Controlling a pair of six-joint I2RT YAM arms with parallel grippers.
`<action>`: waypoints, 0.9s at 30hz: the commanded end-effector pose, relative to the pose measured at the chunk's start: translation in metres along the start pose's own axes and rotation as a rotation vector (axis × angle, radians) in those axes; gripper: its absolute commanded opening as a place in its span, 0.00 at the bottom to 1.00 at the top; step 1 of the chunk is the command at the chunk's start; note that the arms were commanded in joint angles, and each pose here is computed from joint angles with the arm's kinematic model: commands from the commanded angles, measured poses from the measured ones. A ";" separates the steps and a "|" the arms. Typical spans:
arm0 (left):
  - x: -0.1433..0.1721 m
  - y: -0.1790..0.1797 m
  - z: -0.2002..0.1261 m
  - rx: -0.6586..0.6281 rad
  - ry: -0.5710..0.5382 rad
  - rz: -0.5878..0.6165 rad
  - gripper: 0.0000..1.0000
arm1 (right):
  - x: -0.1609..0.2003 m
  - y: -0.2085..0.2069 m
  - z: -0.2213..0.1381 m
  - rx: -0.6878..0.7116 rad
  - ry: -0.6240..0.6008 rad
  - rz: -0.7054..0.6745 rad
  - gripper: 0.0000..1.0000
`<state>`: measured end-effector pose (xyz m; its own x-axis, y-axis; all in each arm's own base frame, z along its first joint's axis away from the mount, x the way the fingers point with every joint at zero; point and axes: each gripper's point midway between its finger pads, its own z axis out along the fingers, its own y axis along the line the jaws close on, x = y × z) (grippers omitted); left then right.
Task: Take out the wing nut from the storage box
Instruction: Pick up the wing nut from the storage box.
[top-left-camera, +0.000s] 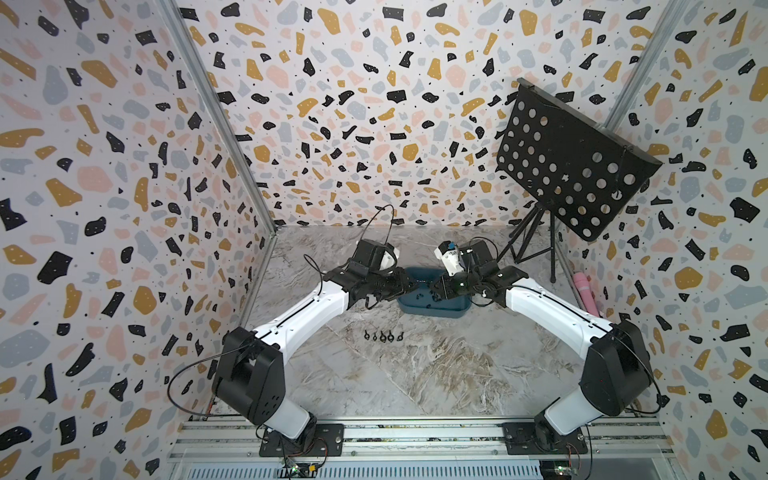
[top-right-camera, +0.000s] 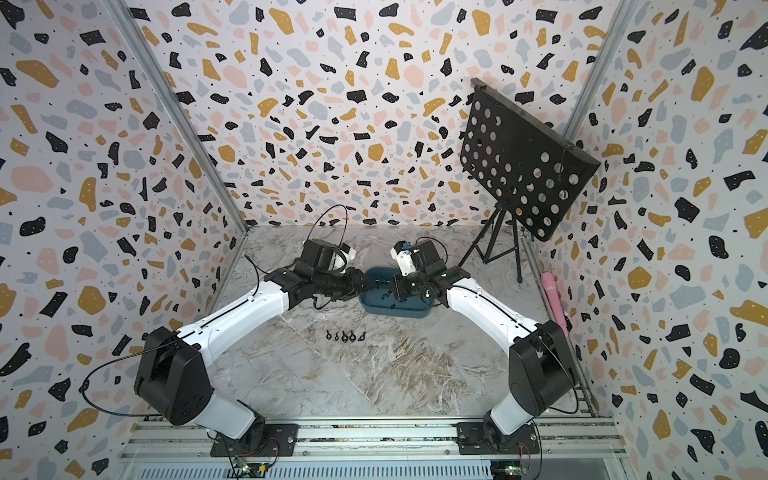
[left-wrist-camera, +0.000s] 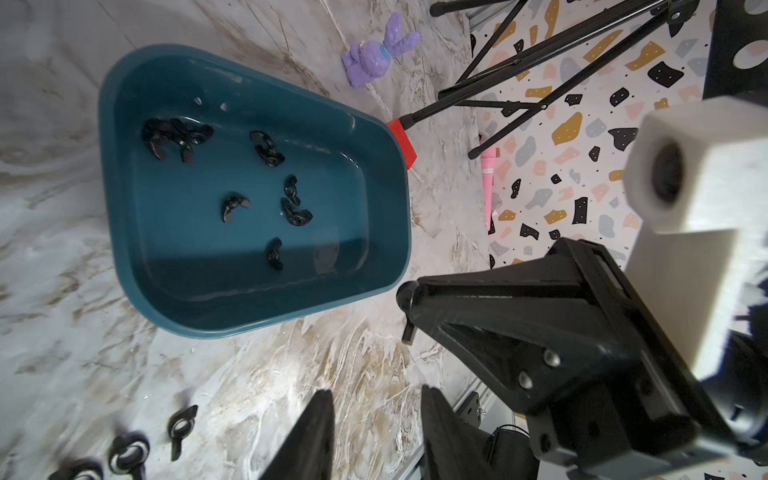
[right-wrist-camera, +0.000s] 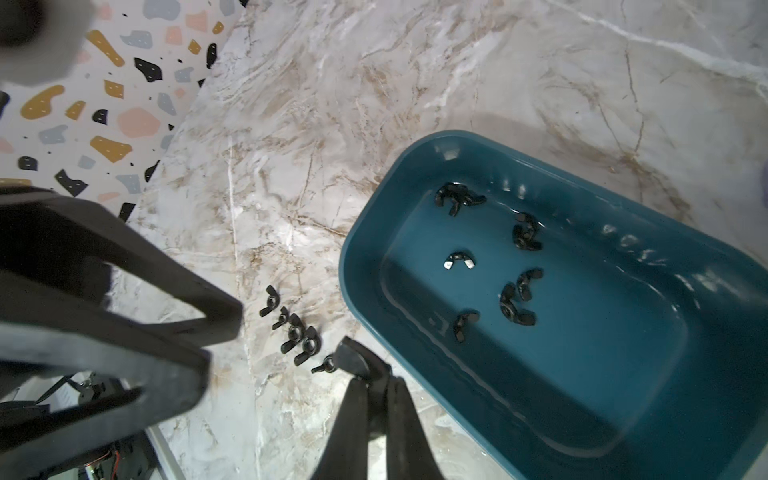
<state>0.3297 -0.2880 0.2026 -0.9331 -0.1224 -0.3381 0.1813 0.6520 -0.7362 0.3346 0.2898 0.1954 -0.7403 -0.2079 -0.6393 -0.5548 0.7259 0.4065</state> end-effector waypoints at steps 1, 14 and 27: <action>-0.008 -0.019 0.000 0.052 -0.025 0.029 0.34 | -0.009 0.026 -0.015 -0.075 -0.041 -0.024 0.07; -0.005 -0.025 0.000 0.067 -0.034 0.028 0.32 | -0.003 0.042 -0.010 -0.118 -0.028 -0.030 0.07; -0.004 -0.027 0.004 0.091 -0.024 0.026 0.14 | -0.005 0.055 -0.011 -0.163 -0.037 -0.042 0.07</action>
<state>0.3306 -0.2991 0.2100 -0.9297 -0.1409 -0.3403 0.1839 0.6231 -0.7603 0.3100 0.3149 0.2089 -0.7332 -0.2228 -0.6425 -0.6034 0.6490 0.4634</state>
